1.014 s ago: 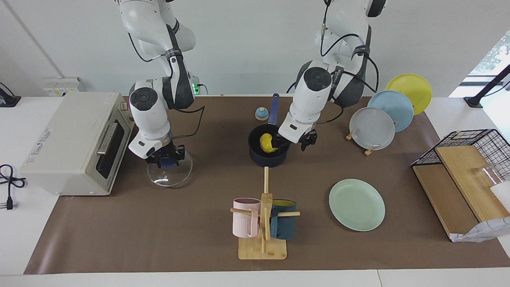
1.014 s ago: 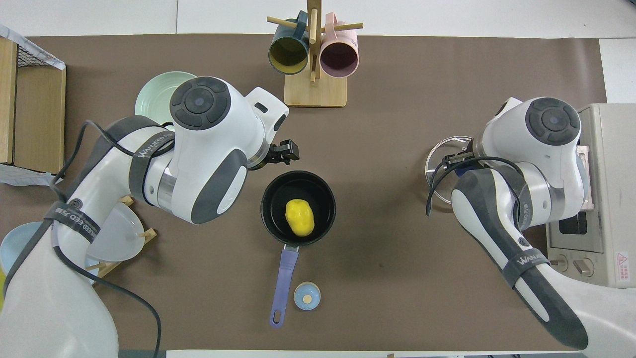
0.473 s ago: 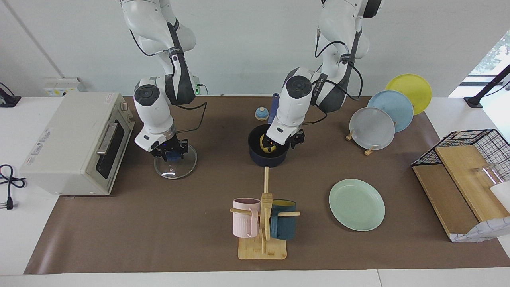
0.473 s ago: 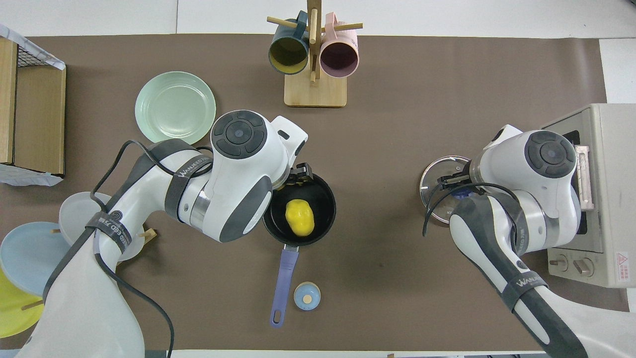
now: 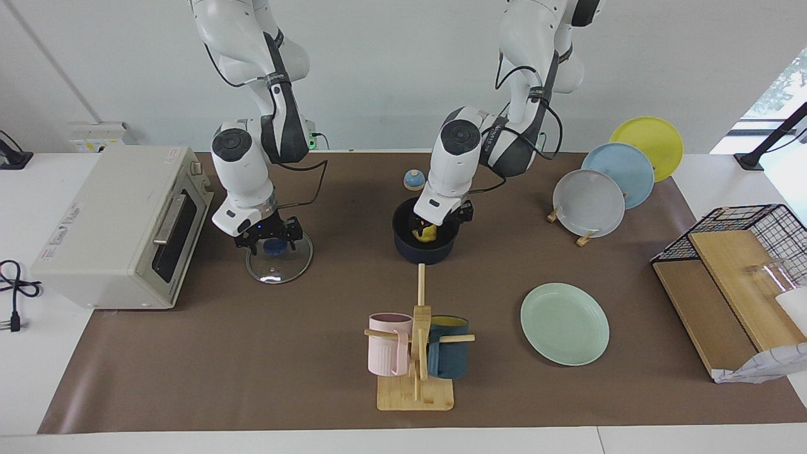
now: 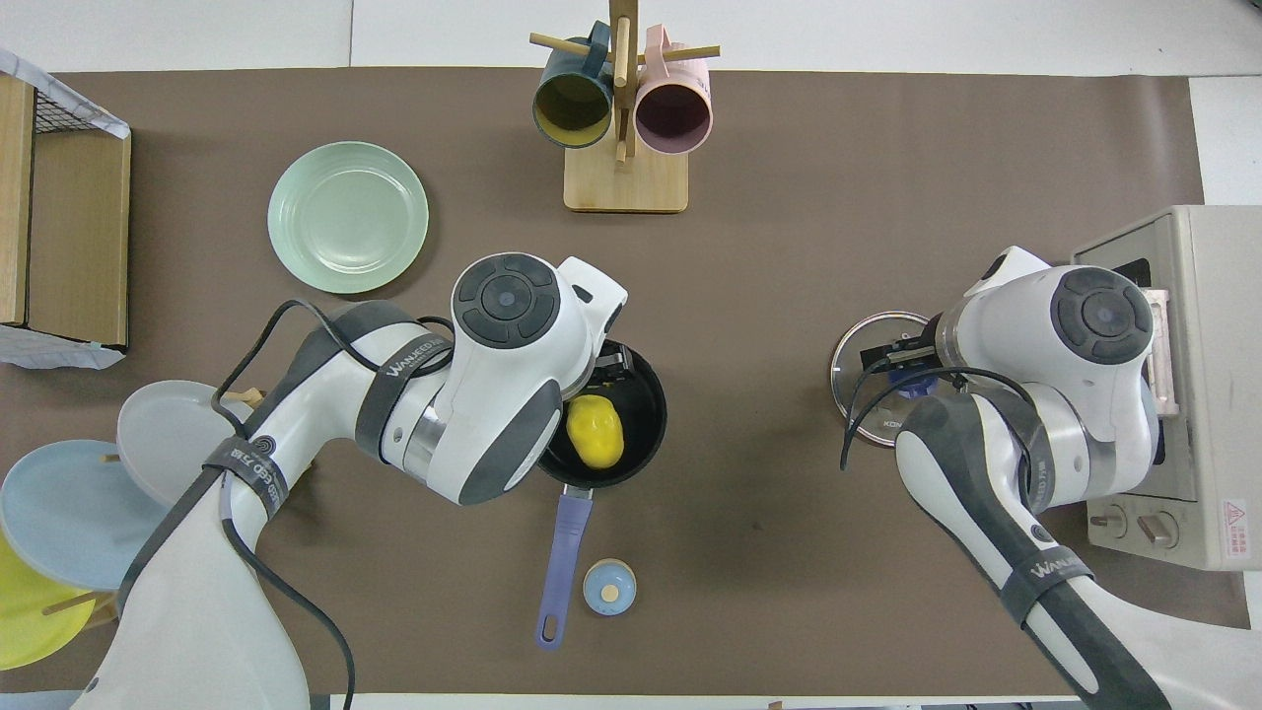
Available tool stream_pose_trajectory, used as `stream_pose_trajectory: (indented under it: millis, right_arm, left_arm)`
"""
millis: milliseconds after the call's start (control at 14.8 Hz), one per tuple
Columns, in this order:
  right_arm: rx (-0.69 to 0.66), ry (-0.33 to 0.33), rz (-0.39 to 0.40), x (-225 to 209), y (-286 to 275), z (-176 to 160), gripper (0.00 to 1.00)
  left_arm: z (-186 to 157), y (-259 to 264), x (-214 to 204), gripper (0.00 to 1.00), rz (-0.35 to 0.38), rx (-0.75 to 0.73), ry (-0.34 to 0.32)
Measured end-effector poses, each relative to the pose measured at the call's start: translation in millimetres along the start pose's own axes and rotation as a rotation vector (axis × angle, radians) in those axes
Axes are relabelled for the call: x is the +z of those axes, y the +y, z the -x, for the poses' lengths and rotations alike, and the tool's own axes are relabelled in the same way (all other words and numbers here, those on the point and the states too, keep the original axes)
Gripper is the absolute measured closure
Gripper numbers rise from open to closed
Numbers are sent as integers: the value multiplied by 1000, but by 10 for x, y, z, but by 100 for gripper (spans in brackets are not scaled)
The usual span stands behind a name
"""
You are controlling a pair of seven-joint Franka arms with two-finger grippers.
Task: Transfer potato from pot to plate
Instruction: 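Set the lid down with the right gripper while the left gripper reaches the potato, then grasp the yellow potato in the pot with the left gripper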
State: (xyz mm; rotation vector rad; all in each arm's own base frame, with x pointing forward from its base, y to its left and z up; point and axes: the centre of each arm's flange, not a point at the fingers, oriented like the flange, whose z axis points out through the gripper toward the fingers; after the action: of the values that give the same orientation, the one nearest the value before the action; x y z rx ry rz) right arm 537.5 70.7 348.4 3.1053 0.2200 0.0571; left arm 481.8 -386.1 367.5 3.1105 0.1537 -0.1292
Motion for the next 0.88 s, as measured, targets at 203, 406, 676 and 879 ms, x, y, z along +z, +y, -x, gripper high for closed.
stream_pose_trajectory:
  millis: [203,406,676,879]
  right_arm:
    - [25,-59,3,-494,139,-87,0]
    - [71,-97,3,-1409,391,-67,0]
    - [123,-111,0,-2232,651,140,0]
    - [134,-102,5,-2352,722,36,0]
  left_arm:
    - [102,48,129,0,-1,-1,2]
    - [132,40,184,0,-8,-1,-4]
    - [198,82,240,0,-6,9,-1]
    - [258,103,328,0,-3,9,4]
